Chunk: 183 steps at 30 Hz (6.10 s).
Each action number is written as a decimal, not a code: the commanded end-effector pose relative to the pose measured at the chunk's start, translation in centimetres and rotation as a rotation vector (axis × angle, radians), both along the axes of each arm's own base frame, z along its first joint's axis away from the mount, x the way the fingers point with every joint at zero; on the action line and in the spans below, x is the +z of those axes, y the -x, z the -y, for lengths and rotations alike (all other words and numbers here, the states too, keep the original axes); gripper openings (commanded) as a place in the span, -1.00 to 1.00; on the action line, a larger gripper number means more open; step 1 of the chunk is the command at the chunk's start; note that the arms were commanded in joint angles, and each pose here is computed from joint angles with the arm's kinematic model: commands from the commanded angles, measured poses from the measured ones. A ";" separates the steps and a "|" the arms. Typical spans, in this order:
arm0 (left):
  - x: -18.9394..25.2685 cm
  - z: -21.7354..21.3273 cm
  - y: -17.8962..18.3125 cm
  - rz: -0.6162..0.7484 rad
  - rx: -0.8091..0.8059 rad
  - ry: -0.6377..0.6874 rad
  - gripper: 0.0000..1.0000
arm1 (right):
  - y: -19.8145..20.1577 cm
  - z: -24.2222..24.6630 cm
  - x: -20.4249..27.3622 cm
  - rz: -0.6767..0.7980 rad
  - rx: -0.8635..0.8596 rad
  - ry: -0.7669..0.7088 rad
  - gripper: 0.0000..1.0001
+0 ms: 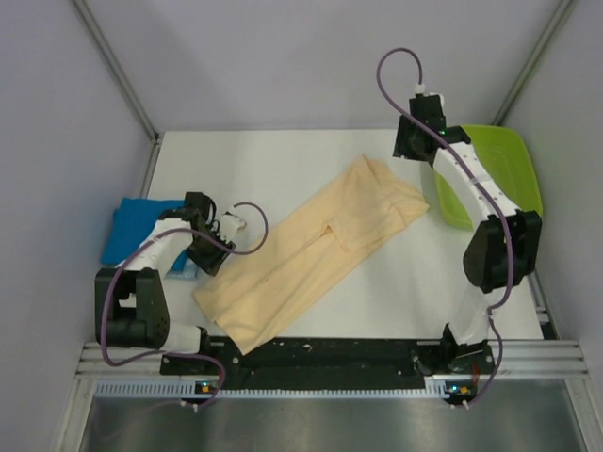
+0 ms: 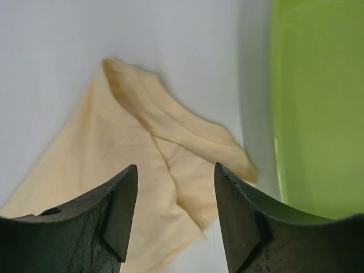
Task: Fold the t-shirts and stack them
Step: Rotate the tshirt 90 degrees, then grab the bottom of the folded rectangular tshirt with both arms, then fold the folded rectangular tshirt in 1/3 of the way
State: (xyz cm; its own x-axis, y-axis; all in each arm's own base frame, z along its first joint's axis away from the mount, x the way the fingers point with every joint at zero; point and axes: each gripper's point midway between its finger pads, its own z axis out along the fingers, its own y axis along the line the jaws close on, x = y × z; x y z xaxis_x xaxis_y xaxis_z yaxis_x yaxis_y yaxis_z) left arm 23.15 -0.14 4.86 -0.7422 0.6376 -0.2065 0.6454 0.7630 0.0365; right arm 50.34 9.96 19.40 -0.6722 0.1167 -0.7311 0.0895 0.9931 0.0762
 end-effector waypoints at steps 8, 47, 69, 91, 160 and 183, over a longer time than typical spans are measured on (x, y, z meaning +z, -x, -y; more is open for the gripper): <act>-1.7 -0.8 -0.3 -0.035 0.050 -0.040 -0.20 | 5.2 8.1 -10.3 -0.253 -0.263 0.133 -0.03; -4.9 15.0 7.3 -0.277 -0.550 0.208 -0.14 | -20.9 -1.2 -10.3 0.203 -0.041 -0.616 -1.00; 7.7 15.5 2.9 0.217 -0.680 0.394 -0.07 | -1.5 -13.6 15.2 0.593 0.808 -0.271 0.98; -2.3 11.5 10.2 0.188 -1.295 0.263 0.02 | 45.0 -20.3 -10.5 0.209 2.117 0.116 0.24; 3.0 22.0 -26.3 0.442 -0.517 0.123 -1.00 | 6.4 -9.9 -11.7 -0.073 0.822 -0.058 -1.00; 14.2 18.2 -35.6 0.785 -0.119 0.084 -0.15 | -1.6 -4.4 -2.8 0.147 0.578 -0.127 -0.15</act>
